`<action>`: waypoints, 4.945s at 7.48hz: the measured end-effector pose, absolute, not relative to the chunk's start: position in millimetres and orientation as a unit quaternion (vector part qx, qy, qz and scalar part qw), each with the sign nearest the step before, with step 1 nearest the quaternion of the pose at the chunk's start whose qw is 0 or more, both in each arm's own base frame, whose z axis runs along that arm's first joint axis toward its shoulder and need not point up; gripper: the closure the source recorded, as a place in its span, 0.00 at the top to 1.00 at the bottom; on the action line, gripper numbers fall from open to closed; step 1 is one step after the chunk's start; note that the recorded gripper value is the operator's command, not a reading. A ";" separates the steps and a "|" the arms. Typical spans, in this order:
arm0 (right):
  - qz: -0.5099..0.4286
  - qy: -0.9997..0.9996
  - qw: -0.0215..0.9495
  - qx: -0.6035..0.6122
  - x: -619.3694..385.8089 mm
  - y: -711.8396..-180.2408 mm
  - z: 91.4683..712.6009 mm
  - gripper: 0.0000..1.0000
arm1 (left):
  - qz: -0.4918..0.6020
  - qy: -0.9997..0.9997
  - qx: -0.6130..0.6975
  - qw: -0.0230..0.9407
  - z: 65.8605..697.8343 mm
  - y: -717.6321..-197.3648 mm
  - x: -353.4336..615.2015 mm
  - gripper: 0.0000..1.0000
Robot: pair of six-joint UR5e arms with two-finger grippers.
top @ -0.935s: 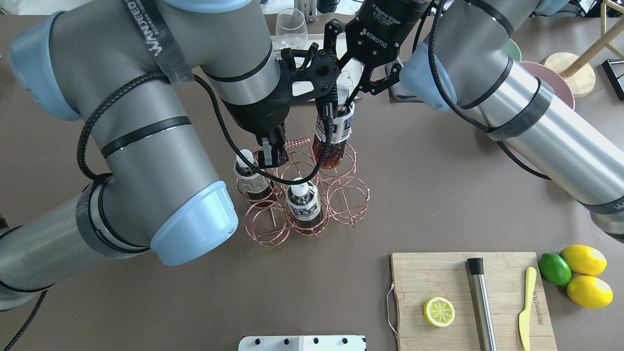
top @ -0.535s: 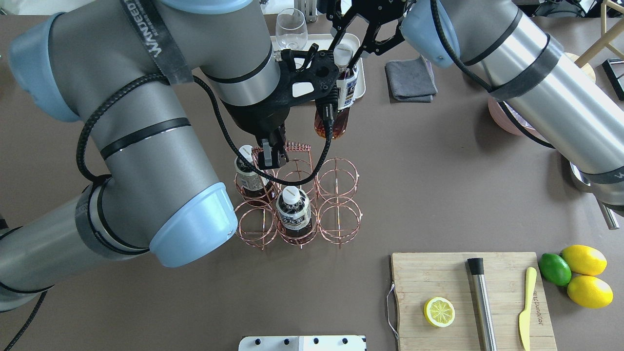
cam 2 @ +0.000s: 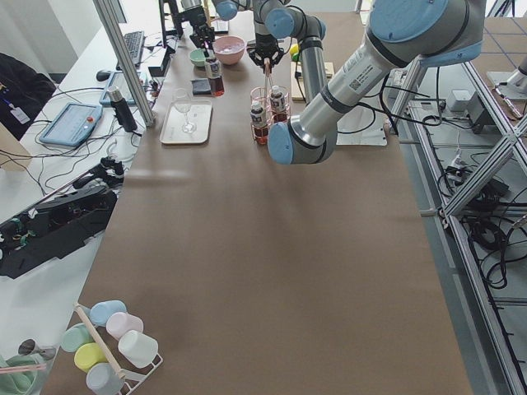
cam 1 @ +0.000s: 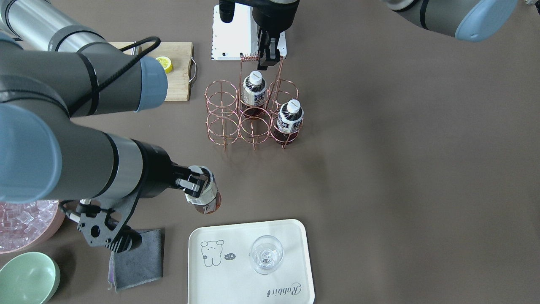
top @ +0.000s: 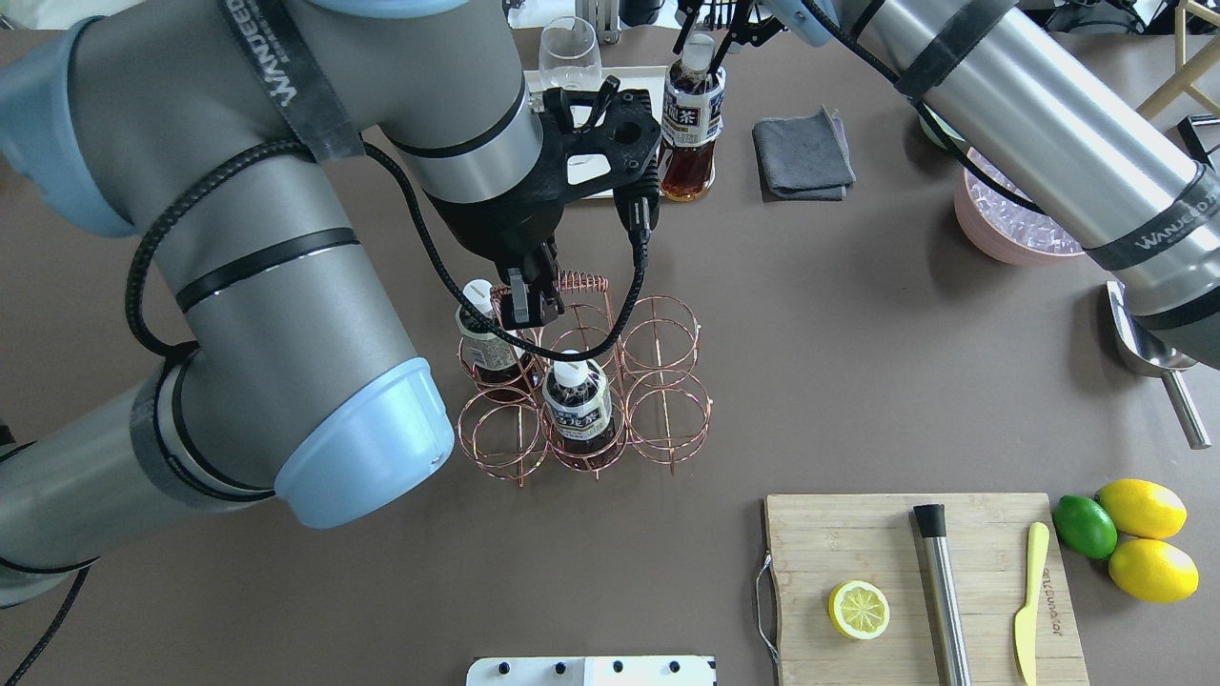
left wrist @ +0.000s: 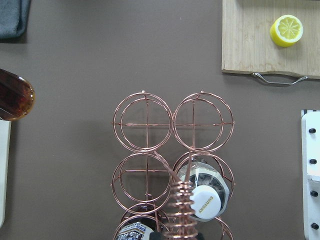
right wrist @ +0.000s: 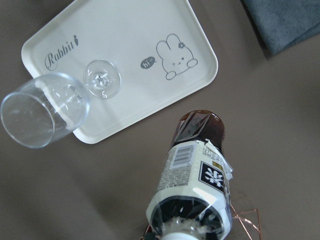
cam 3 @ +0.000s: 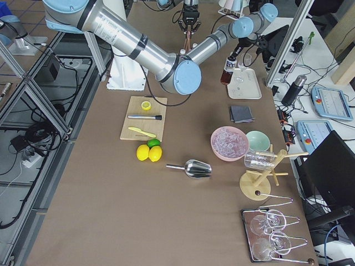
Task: Take tea from basket to plate
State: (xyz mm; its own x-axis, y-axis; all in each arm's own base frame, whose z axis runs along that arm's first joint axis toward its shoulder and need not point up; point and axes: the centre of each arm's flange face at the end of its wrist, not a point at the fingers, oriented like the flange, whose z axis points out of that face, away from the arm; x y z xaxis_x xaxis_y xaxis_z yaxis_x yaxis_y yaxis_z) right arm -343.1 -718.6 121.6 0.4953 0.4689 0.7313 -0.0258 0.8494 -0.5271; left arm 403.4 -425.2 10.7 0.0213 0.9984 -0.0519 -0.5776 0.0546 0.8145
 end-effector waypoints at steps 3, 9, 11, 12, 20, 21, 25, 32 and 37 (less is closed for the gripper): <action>0.113 -0.482 0.847 -0.193 -376.9 -774.0 156.0 0.00 | 0.592 0.331 0.328 0.658 2.6 -429.8 351.5 0.00; 0.035 -0.455 0.885 -0.093 -430.4 -784.8 159.5 0.00 | 0.547 0.315 0.322 0.705 97.2 -463.0 169.8 0.00; 0.036 -0.454 0.886 -0.088 -429.1 -788.8 149.7 0.00 | 0.544 0.298 0.313 0.719 158.7 -479.7 105.1 0.00; 0.035 -0.455 0.886 -0.084 -424.4 -791.7 146.0 0.45 | 0.541 0.288 0.305 0.729 189.5 -486.9 74.5 0.00; 0.002 -0.459 0.886 -0.060 -367.8 -768.6 122.9 1.00 | 0.588 0.258 0.289 0.710 263.3 -604.4 39.9 0.00; -0.008 -0.455 0.889 -0.054 -341.3 -748.1 143.1 1.00 | 0.597 0.256 0.293 0.701 255.0 -622.1 54.2 0.00; -0.052 -0.412 0.909 -0.036 -216.7 -622.7 285.3 1.00 | 0.607 0.235 0.308 0.694 267.4 -667.5 68.1 0.00; -0.036 -0.328 0.939 -0.096 31.0 -453.0 592.6 1.00 | 0.572 0.214 0.296 0.735 376.1 -732.9 14.6 0.00; -0.021 -0.319 0.945 -0.074 91.1 -406.5 689.4 1.00 | 0.574 0.201 0.297 0.736 379.0 -738.5 14.0 0.00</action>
State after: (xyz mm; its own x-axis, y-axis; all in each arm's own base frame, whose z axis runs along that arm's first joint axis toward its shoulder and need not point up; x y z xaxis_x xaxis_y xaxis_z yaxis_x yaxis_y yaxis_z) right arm 91.1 -406.5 689.4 0.7961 0.0079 0.6051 0.0862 0.9882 -0.1264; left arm 14.0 -738.5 379.0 0.2597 0.9646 0.0455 -0.7255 0.1638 0.6685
